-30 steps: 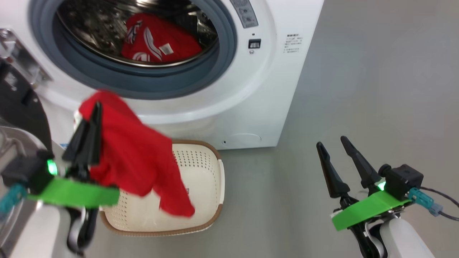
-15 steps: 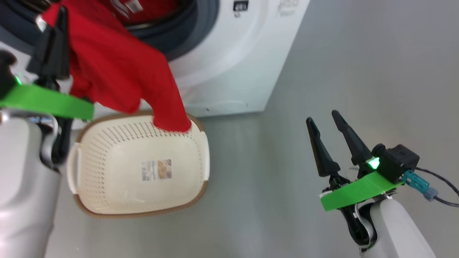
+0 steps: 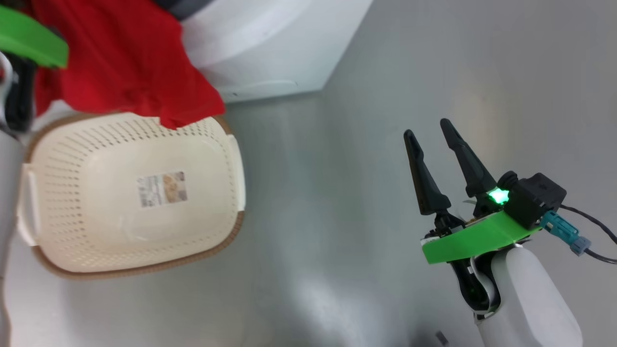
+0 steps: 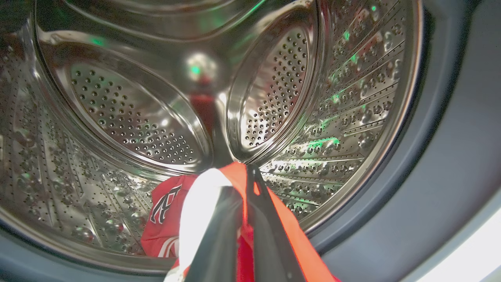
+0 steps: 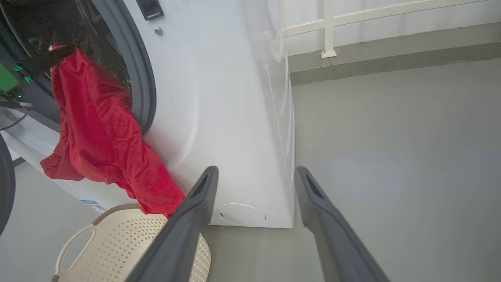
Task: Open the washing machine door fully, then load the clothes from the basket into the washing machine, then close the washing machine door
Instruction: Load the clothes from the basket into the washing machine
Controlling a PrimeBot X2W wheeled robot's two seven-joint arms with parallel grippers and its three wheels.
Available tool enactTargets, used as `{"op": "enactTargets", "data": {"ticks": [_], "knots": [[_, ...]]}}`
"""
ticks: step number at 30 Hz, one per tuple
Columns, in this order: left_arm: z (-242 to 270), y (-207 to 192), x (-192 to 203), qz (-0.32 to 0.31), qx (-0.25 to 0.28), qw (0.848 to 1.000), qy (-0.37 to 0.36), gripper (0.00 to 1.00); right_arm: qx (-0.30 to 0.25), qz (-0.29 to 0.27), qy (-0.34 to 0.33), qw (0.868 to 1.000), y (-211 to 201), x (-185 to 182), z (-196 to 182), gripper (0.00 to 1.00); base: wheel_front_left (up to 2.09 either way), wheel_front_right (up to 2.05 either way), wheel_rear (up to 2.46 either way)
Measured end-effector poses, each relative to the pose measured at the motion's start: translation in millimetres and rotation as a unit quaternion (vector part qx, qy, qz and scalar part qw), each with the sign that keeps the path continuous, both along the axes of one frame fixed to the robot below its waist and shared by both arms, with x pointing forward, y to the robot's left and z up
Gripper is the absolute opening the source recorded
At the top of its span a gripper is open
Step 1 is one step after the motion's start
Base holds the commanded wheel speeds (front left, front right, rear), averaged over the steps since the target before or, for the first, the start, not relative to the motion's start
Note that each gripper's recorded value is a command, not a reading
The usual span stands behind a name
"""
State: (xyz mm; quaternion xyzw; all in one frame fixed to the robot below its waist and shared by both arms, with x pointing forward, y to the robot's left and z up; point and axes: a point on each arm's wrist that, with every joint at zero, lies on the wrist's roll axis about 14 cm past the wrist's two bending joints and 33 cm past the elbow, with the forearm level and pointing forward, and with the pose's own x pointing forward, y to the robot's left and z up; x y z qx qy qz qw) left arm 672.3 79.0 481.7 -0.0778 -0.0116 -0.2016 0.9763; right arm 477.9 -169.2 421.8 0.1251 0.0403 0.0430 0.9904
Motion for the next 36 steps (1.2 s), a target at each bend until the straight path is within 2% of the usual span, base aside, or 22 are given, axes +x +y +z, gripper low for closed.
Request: {"op": "enactTargets", "data": {"ticks": [12, 18, 21, 22, 23, 24, 25, 26, 30, 36], "knots": [[-40.3, -22.6, 51.3, -0.012, 0.007, 1.0, 0.018, 0.0, -0.005, -0.02, 0.042, 0.999, -16.8, -3.5, -34.7, 1.0, 0.0, 0.0, 0.0], [13.5, -27.9, 74.4, 0.002, -0.029, 0.997, -0.074, 0.0, -0.012, -0.028, 0.047, 0.998, -24.5, -2.0, -39.5, 1.0, 0.0, 0.0, 0.0], [16.2, -29.4, 75.5, 0.008, -0.035, 0.996, -0.084, 0.0, -0.014, -0.031, 0.049, 0.998, -27.1, -2.6, -40.1, 1.0, 0.0, 0.0, 0.0], [6.8, -31.5, 74.3, 0.008, -0.032, 0.997, -0.07, 0.14, -0.013, -0.031, 0.049, 0.998, -27.0, -2.8, -39.5, 1.0, 0.0, 0.0, 0.0], [-6.3, -33.6, 71.9, 0.008, -0.029, 0.998, -0.05, 0.14, -0.011, -0.031, 0.048, 0.998, -26.5, -2.9, -38.4, 1.0, 0.0, 0.0, 0.0], [-21.1, -36.0, 68.3, 0.007, -0.023, 0.999, -0.028, 0.42, -0.011, -0.03, 0.047, 0.998, -26.0, -3.0, -37.4, 1.0, 0.0, 0.0, 0.0], [-36.1, -37.6, 63.9, 0.005, -0.016, 1.0, -0.004, 0.88, -0.01, -0.029, 0.046, 0.998, -25.3, -3.0, -36.5, 1.0, 0.0, 0.0, 0.0], [-48.7, -38.6, 60.2, 0.004, -0.012, 1.0, 0.02, 1.0, -0.009, -0.028, 0.045, 0.999, -24.5, -3.0, -35.5, 1.0, 0.0, 0.0, 0.0], [-63.3, -37.8, 53.1, 0.001, 0.002, 0.999, 0.054, 1.0, -0.006, -0.024, 0.041, 0.999, -20.6, -1.6, -32.7, 1.0, 0.0, 0.0, 0.0], [-57.0, -34.3, 47.4, -0.001, 0.011, 0.998, 0.055, 1.0, -0.003, -0.015, 0.034, 0.999, -13.9, 0.6, -27.6, 1.0, 0.0, 0.0, 0.0]]}}
